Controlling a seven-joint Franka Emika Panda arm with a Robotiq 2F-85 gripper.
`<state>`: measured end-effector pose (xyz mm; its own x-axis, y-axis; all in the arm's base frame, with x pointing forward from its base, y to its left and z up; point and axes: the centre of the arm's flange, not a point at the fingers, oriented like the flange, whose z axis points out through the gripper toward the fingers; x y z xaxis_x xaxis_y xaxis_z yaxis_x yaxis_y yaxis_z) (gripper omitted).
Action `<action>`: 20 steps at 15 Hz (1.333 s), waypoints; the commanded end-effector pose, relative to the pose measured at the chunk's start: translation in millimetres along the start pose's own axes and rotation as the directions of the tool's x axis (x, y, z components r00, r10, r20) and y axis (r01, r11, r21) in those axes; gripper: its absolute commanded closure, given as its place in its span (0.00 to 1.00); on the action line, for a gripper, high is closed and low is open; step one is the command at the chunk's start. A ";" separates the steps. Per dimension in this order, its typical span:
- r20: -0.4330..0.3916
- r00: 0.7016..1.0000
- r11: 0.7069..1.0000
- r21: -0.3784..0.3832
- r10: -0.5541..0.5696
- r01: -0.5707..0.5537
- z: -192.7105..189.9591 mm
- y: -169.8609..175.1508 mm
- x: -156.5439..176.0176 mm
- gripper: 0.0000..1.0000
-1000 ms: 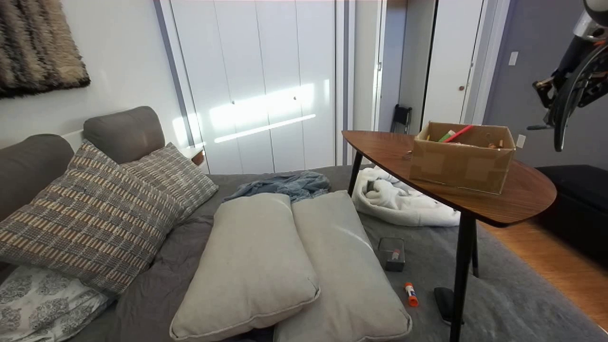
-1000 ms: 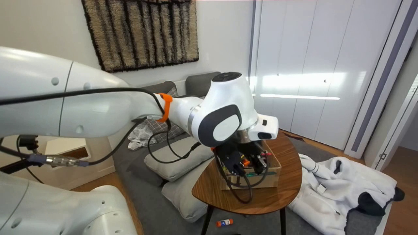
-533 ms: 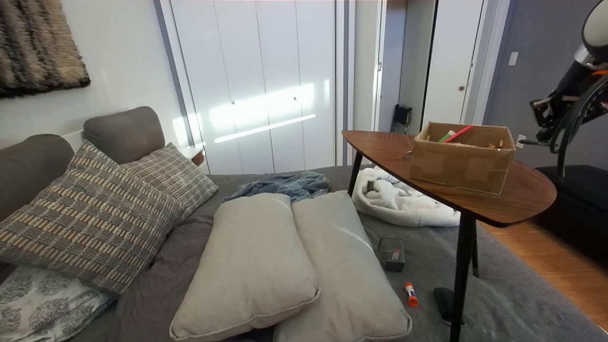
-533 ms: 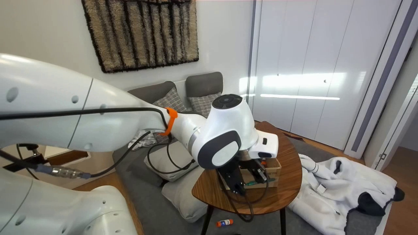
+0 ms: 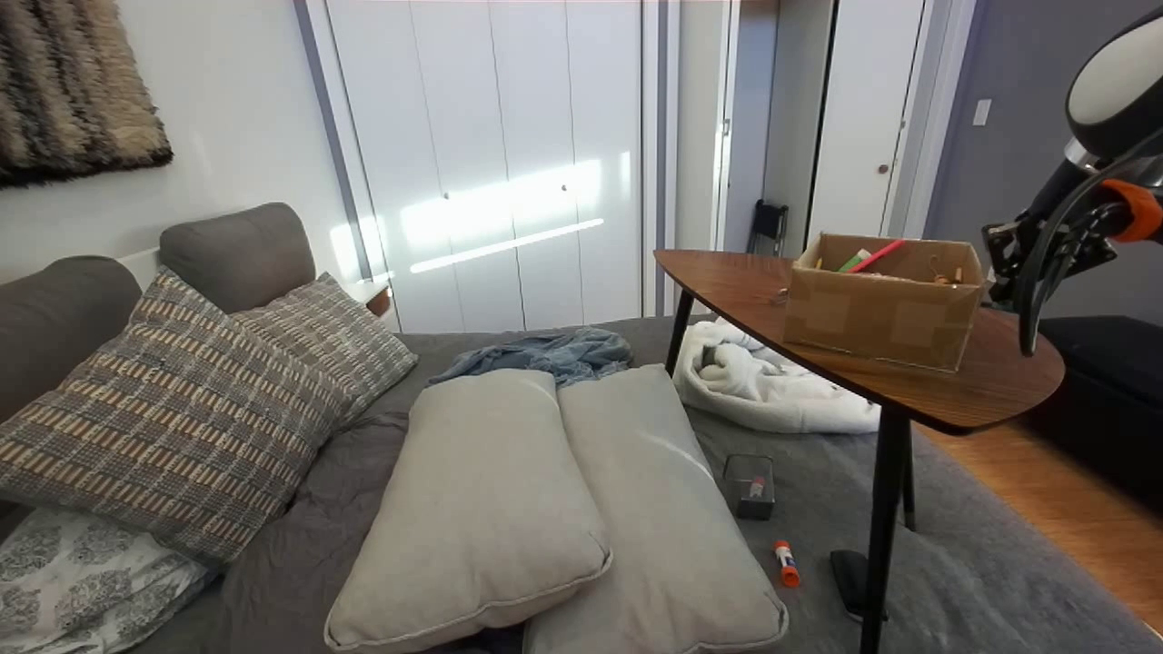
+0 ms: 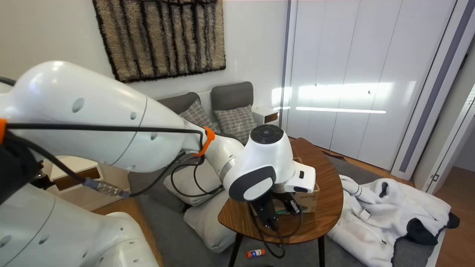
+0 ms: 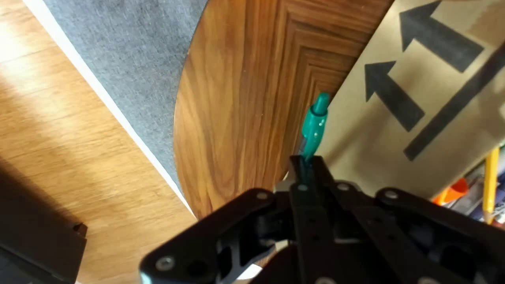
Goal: Pick up the green marker from the box and put it on the table
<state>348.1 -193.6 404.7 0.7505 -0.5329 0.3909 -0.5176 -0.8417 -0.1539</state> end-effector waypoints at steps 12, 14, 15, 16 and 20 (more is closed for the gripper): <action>0.037 0.999 1.000 -0.011 0.023 -0.022 2.9 8.1 -1.4 0.31; 0.039 0.999 0.999 -0.020 0.026 -0.026 -4.5 11.3 -0.6 0.16; 0.047 0.999 0.999 -0.025 0.021 -0.020 -9.5 12.3 -0.9 0.08; 0.055 0.998 0.999 -0.029 0.016 -0.014 -14.8 12.6 -1.1 0.02; 0.088 0.996 0.997 -0.074 -0.023 0.029 -44.4 16.5 -2.2 0.00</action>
<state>337.2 -205.2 412.0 0.7786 -0.5394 0.3206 -0.5323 -0.8383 -0.1176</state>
